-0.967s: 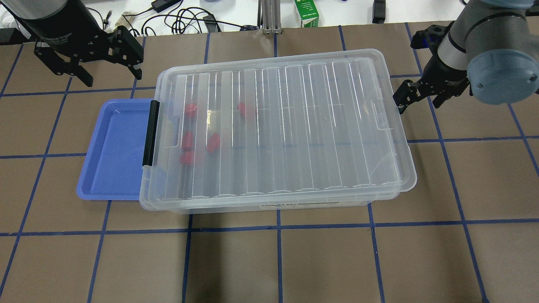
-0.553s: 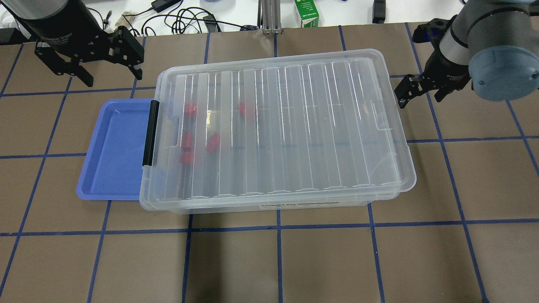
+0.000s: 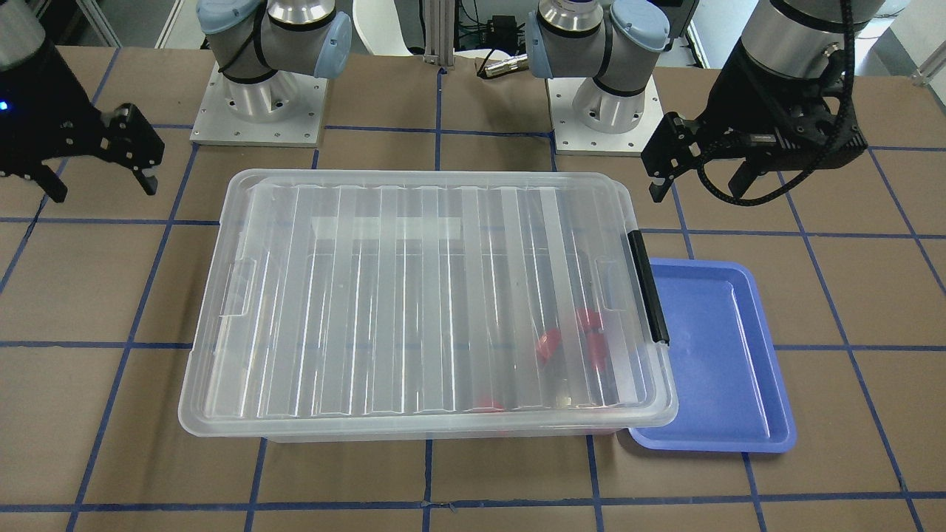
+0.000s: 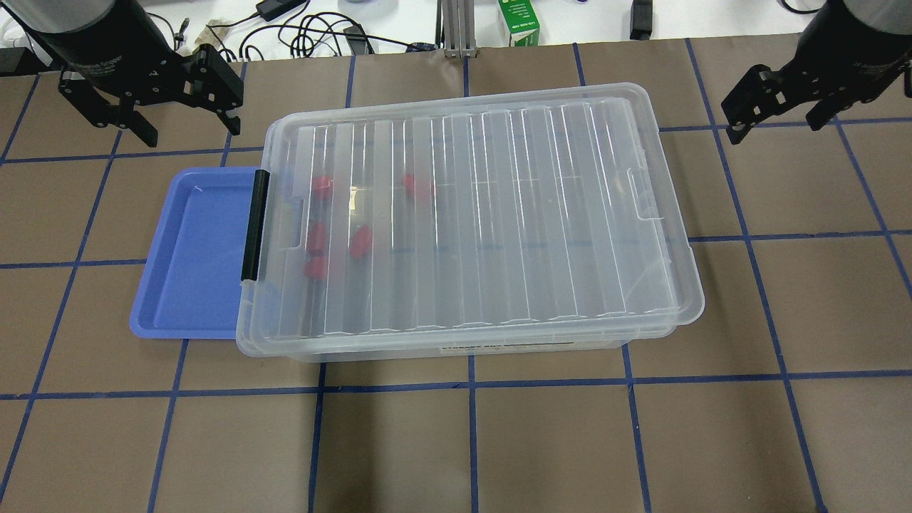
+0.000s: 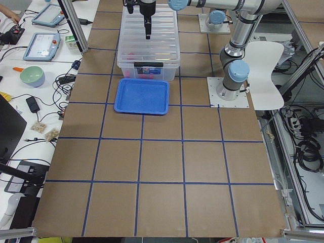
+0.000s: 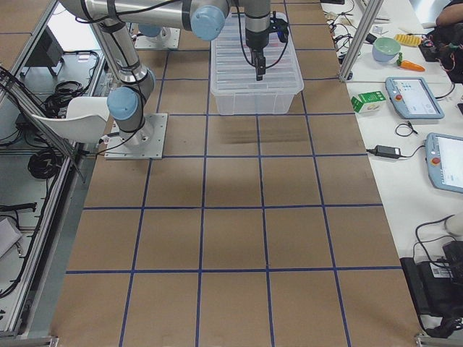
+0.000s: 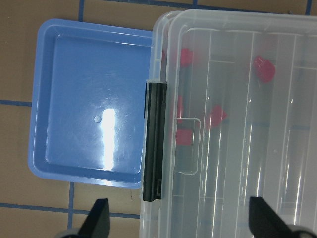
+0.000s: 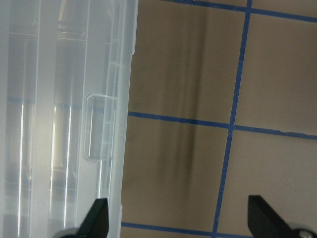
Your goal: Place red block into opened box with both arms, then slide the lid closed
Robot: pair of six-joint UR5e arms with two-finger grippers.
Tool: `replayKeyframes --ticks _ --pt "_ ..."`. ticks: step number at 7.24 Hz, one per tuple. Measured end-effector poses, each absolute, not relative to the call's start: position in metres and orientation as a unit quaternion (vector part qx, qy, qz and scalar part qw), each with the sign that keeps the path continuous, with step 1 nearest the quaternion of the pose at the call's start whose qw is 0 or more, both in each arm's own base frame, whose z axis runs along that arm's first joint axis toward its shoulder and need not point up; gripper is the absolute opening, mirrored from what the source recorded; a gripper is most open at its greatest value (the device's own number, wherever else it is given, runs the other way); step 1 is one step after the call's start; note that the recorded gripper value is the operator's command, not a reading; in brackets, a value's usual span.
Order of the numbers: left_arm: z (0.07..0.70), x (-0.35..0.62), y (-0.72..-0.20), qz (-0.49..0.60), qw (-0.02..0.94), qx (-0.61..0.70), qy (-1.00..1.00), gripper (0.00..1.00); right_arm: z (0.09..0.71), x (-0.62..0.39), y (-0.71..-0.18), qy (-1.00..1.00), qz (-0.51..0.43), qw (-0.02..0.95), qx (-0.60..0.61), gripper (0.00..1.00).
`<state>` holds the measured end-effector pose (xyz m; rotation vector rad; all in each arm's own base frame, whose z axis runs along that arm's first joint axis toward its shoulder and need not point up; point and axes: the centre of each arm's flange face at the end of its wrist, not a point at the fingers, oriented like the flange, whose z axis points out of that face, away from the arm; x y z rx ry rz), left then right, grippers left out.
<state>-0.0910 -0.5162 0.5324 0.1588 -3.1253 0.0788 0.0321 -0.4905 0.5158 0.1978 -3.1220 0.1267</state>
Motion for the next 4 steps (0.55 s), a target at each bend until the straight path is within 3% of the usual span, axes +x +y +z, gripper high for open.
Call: replayKeyframes --ticks 4 --pt "0.532 -0.091 -0.517 0.026 0.005 0.051 -0.998 1.00 0.513 0.097 -0.489 -0.999 0.039 -0.007 0.010 1.00"
